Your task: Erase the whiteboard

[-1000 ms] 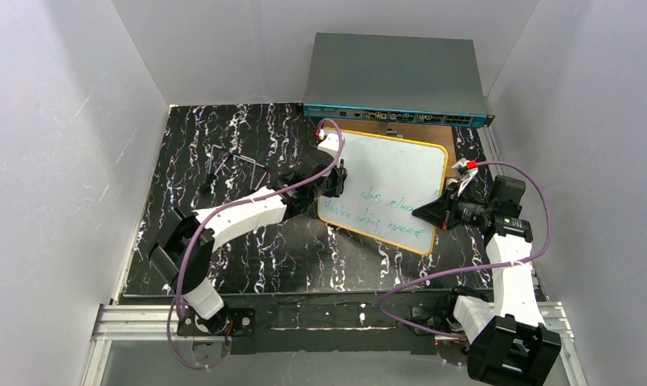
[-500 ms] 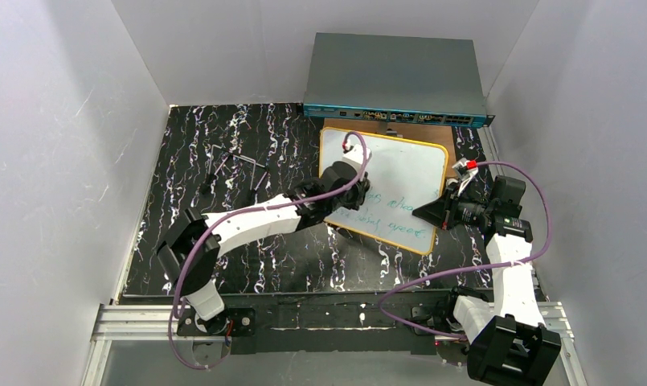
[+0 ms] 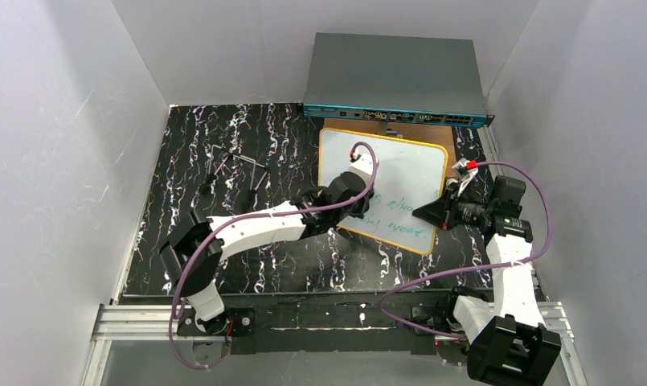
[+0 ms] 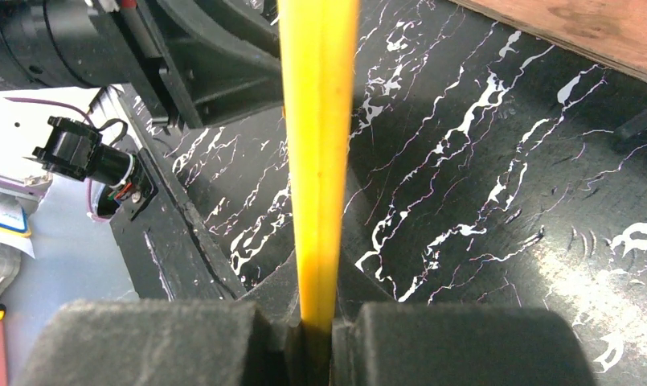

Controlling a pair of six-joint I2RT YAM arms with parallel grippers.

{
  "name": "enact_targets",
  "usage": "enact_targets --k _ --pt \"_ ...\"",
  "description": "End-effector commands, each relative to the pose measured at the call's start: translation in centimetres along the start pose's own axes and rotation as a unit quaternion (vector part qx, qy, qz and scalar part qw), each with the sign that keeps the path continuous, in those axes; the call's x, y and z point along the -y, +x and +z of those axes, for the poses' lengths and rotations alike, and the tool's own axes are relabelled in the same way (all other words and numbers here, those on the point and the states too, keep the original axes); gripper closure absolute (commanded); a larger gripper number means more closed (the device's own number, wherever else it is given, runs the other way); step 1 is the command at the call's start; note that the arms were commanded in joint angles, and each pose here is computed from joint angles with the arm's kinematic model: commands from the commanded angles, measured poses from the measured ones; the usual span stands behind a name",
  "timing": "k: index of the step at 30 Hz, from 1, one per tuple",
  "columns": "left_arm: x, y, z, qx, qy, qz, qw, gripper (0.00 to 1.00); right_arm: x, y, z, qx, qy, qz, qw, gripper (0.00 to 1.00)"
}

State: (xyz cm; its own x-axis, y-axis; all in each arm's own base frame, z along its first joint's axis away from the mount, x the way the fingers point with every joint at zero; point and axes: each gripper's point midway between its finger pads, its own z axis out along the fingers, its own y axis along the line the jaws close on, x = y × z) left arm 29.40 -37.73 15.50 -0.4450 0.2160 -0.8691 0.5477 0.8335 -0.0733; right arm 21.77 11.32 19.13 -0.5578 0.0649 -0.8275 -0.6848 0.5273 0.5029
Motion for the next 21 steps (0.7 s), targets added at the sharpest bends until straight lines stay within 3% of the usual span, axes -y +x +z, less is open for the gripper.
enact_targets --k 1,6,8,17,21 --pt "-0.2 -1.6 0.3 0.019 -0.006 -0.004 1.000 1.00 -3.5 -2.2 -0.3 0.023 -0.078 -0.056 0.995 0.99" --pt "-6.5 -1.5 0.2 0.012 -0.051 -0.052 0.997 1.00 -3.6 -2.3 -0.3 0.024 -0.080 -0.058 0.995 0.99" --pt "-7.0 -1.4 -0.1 0.015 -0.053 -0.056 0.997 1.00 -3.7 -2.3 -0.3 0.024 -0.079 -0.059 0.995 0.99" --pt "1.7 0.1 -0.3 0.018 0.019 -0.014 1.000 1.00 -3.5 -2.2 -0.3 0.024 -0.077 -0.057 0.995 0.99" --pt "1.0 -0.5 -0.2 0.021 0.004 -0.007 1.000 1.00 -3.6 -2.3 -0.3 0.024 -0.077 -0.057 0.995 0.99"
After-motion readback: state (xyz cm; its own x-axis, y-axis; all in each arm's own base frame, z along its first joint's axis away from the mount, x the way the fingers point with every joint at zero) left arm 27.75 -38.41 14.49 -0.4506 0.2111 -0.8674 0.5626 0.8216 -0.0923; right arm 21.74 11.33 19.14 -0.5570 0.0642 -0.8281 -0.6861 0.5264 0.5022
